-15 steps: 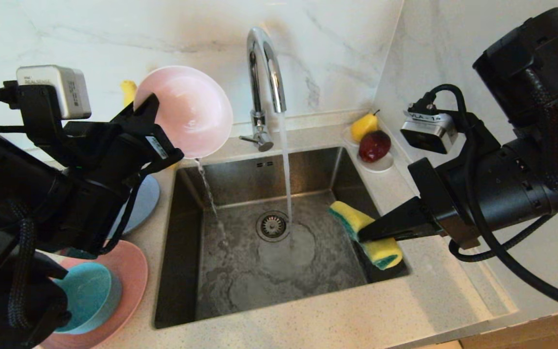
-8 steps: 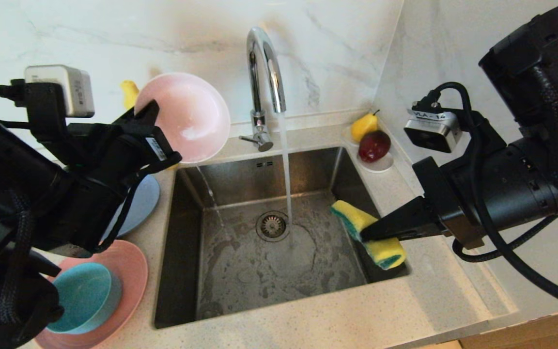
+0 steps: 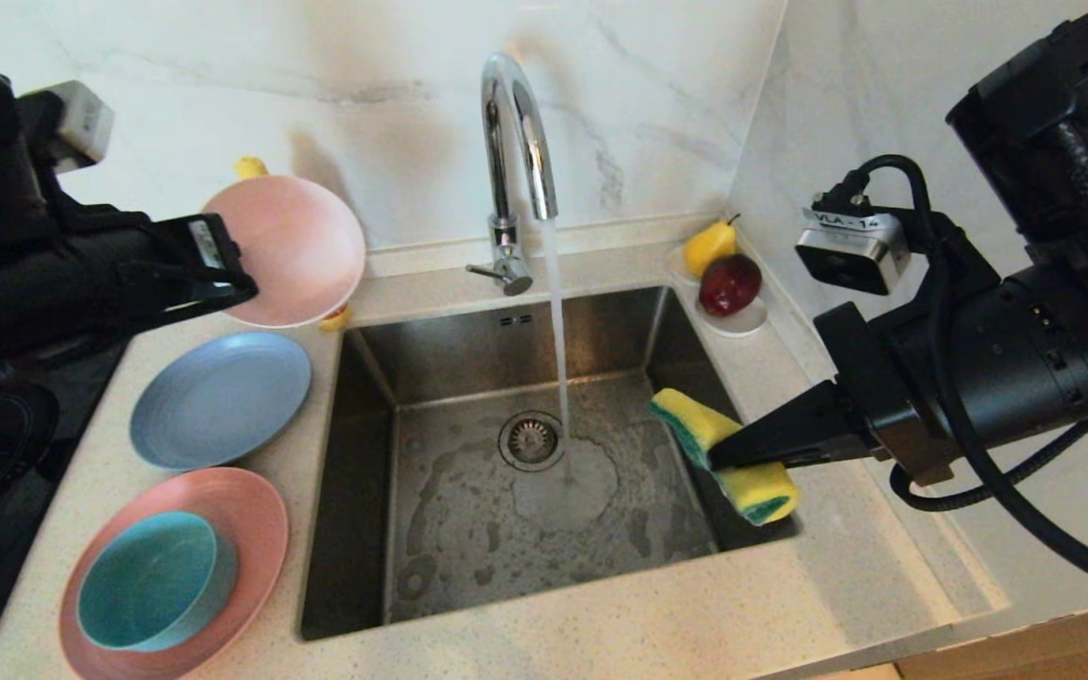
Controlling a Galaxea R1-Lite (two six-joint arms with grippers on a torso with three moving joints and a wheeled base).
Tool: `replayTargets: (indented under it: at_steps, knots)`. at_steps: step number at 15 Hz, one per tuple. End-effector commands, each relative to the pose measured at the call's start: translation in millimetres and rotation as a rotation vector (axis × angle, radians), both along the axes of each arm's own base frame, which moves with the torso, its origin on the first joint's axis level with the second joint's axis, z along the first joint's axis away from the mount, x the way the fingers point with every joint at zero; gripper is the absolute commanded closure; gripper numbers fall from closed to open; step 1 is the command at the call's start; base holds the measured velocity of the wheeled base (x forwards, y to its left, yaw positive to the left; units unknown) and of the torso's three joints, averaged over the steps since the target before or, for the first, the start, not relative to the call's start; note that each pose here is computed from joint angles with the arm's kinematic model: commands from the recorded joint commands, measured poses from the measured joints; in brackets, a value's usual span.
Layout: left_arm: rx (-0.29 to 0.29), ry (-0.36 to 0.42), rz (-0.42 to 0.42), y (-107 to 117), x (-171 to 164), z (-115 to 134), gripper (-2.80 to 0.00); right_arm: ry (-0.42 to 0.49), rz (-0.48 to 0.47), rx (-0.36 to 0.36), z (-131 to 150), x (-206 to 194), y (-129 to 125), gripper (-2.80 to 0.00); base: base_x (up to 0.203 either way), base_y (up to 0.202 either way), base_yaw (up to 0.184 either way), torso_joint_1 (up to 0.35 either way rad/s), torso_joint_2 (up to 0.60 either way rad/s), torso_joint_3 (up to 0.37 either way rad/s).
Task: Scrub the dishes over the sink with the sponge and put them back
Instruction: Place the bowl on the table
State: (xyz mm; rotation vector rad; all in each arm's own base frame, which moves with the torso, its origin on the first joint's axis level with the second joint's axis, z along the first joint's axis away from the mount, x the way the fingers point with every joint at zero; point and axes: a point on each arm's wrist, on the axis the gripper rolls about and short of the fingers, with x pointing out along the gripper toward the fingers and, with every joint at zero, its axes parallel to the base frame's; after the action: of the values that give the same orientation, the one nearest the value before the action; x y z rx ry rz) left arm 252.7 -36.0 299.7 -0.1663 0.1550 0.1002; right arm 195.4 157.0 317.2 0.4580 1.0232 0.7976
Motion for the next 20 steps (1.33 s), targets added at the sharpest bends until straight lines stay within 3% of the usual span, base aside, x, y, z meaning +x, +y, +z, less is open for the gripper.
replayTargets:
  at_steps: [1, 3, 6, 8, 11, 16, 20]
  knots:
    - [-0.092, 0.200, 0.145, 40.2, -13.1, 9.7, 0.00, 0.010, 0.000, -0.004, -2.0, 0.3, 0.3, 0.00, 0.000, 0.000, 0.000, 0.000, 0.00, 0.000]
    - [-0.158, 0.213, 0.219, 65.5, -13.0, 13.4, 0.00, 0.010, 0.001, -0.005, -2.6, 1.2, 1.0, 0.00, 0.000, 0.000, 0.000, 0.000, 0.00, 0.000]
    - [-0.271, 0.206, 0.403, 114.2, -7.2, 9.5, 0.00, 0.017, 0.002, -0.012, -5.3, 3.5, 2.7, 0.00, 0.000, 0.000, 0.000, 0.000, 0.00, 0.000]
    - [-0.331, 0.229, 0.531, 150.0, -1.7, -3.4, 0.00, 0.016, 0.004, -0.011, -5.5, 3.8, 3.0, 0.00, 0.000, 0.000, 0.000, 0.000, 0.00, 0.000]
    - [-0.431, 0.268, 0.659, 201.8, 4.2, -28.4, 0.00, 0.017, 0.005, -0.012, -5.6, 3.4, 3.1, 0.00, 0.000, 0.000, 0.000, 0.000, 0.00, 0.000]
    - [-0.596, 0.315, 0.783, 273.5, 8.4, -70.2, 0.00, 0.026, 0.006, -0.022, -10.4, 1.5, 1.2, 0.00, 0.000, 0.000, 0.000, 0.000, 0.00, 0.000]
    - [-0.672, 0.336, 0.829, 312.0, 12.2, -96.3, 0.00, 0.021, 0.008, -0.019, -8.9, -0.7, 0.1, 0.00, 0.000, 0.000, 0.000, 0.000, 0.00, 0.000]
